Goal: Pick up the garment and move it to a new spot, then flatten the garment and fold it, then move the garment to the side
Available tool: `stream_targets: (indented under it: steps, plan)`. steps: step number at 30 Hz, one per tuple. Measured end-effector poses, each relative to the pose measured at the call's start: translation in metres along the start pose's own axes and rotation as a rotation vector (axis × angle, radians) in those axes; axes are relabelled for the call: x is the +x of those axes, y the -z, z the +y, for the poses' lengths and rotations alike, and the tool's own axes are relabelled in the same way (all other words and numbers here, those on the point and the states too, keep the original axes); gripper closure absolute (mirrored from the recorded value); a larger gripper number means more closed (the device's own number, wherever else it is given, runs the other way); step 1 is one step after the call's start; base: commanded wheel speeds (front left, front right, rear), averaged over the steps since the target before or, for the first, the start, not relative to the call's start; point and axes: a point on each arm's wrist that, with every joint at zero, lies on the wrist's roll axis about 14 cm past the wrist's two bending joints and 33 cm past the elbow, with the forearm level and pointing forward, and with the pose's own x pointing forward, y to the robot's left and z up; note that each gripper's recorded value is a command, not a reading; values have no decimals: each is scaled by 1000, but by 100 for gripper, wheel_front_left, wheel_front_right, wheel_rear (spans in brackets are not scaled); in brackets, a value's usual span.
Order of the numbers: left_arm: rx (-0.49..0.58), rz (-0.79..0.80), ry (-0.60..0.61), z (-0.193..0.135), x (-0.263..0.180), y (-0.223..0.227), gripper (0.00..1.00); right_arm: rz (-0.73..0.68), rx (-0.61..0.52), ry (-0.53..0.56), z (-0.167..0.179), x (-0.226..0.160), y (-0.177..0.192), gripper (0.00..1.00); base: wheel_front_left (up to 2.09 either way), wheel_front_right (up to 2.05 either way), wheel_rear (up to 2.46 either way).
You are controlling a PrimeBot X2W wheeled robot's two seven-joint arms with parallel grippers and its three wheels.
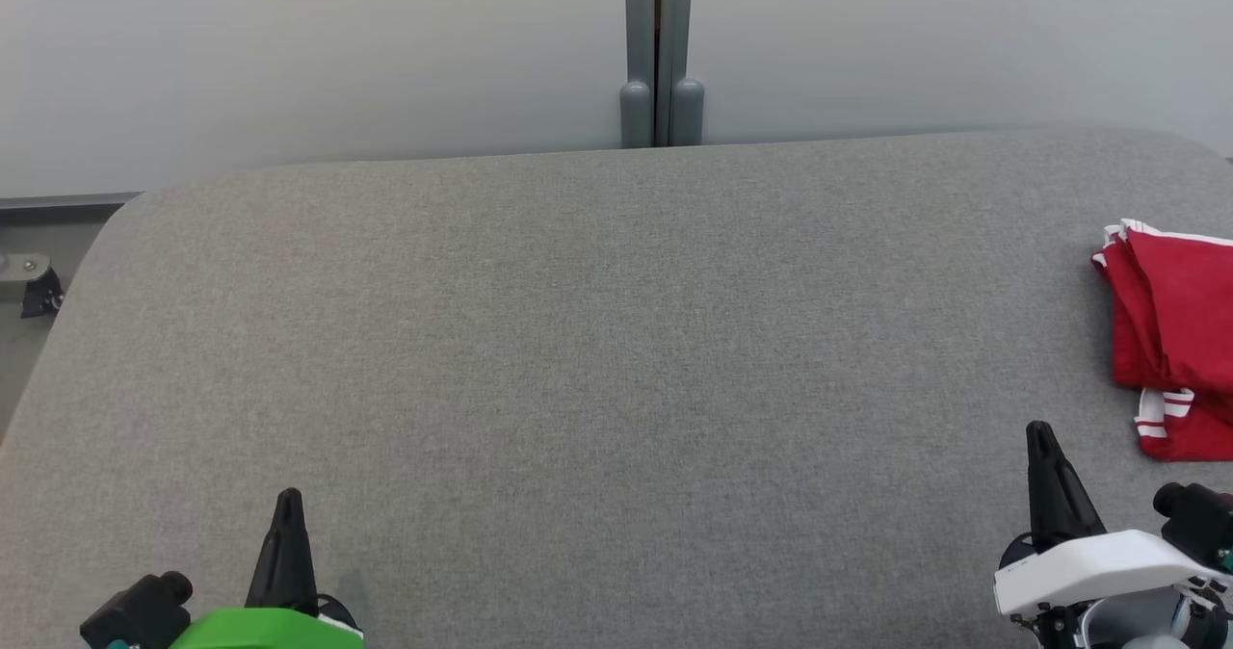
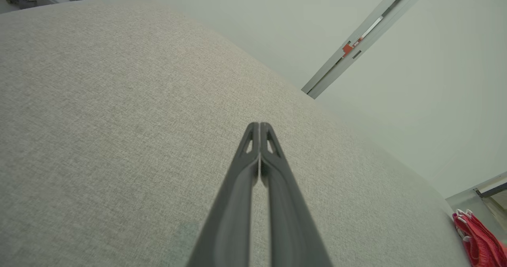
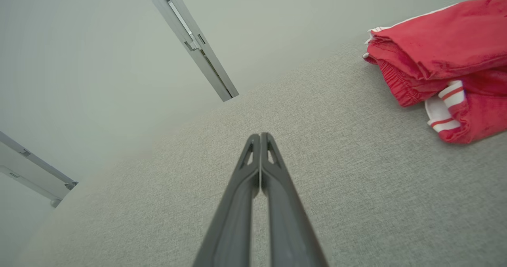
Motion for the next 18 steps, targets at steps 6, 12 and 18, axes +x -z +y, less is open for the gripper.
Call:
stream_targets:
  steps: [6,12,18]
  plan:
    - [-79,-1,-2,-1,4,-3,100,-3,96,9,0,3,-2,100,0,0,0]
    - [-160,4,-2,-2,8,-5,100,5,192,19,-2,5,-2,100,0,0,0]
    - [-237,10,-2,-3,11,-5,100,6,284,26,-3,7,-2,100,0,0,0]
